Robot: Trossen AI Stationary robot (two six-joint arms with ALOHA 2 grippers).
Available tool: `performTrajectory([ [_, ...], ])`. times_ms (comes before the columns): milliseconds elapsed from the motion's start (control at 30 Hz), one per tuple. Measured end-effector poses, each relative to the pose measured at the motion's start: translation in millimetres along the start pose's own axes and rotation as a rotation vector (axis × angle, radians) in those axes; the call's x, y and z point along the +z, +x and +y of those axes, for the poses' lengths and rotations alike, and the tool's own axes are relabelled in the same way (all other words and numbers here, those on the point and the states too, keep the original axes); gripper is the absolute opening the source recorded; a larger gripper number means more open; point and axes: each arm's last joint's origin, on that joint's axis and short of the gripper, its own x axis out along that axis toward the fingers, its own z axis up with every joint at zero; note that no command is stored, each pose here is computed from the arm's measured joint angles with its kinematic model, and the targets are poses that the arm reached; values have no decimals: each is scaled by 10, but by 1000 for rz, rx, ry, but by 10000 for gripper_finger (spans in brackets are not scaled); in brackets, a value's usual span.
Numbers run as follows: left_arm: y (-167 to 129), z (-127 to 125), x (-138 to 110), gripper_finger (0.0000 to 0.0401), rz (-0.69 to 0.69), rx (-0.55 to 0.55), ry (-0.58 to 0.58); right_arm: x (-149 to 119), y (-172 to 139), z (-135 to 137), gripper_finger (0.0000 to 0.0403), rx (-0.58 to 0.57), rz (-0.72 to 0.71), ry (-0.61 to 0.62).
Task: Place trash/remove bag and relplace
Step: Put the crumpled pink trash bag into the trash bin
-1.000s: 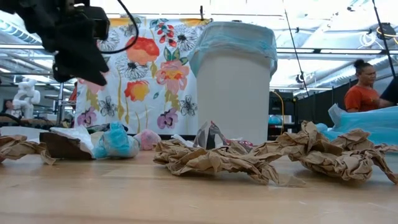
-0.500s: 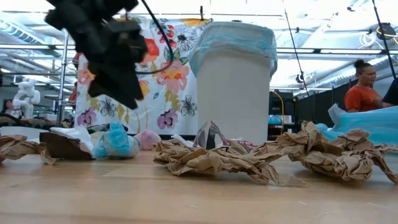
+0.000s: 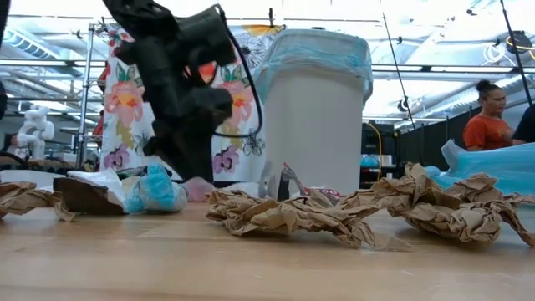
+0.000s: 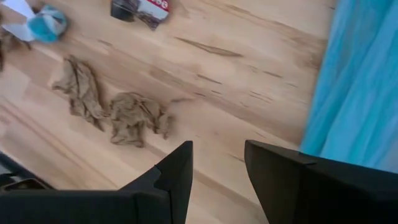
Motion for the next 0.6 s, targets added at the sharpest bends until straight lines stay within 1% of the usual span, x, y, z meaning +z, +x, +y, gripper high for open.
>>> performTrajectory([
  [67,92,7,21,150,30,14,-7,-11,9,-21,137,-10,-6,-13],
  [133,171,17,21,130,61,18,-11,-10,10,-35,137,-21,-11,-24],
  [200,207,17,17,97,77,20,-12,-7,10,-40,137,-26,-13,-36],
  [300,195,1,34,29,75,17,-12,-6,10,-41,137,-27,-15,-61],
  [333,151,-18,46,18,66,9,-9,-6,10,-41,137,-26,-16,-67],
  [467,-85,-122,91,10,38,-2,6,-13,6,-44,137,-25,-16,-77],
  [567,-463,-259,174,5,-23,-20,25,-16,6,-42,137,-24,-10,-53],
  [600,-593,-294,174,5,-38,-6,39,-16,6,-41,137,-24,-11,-49],
])
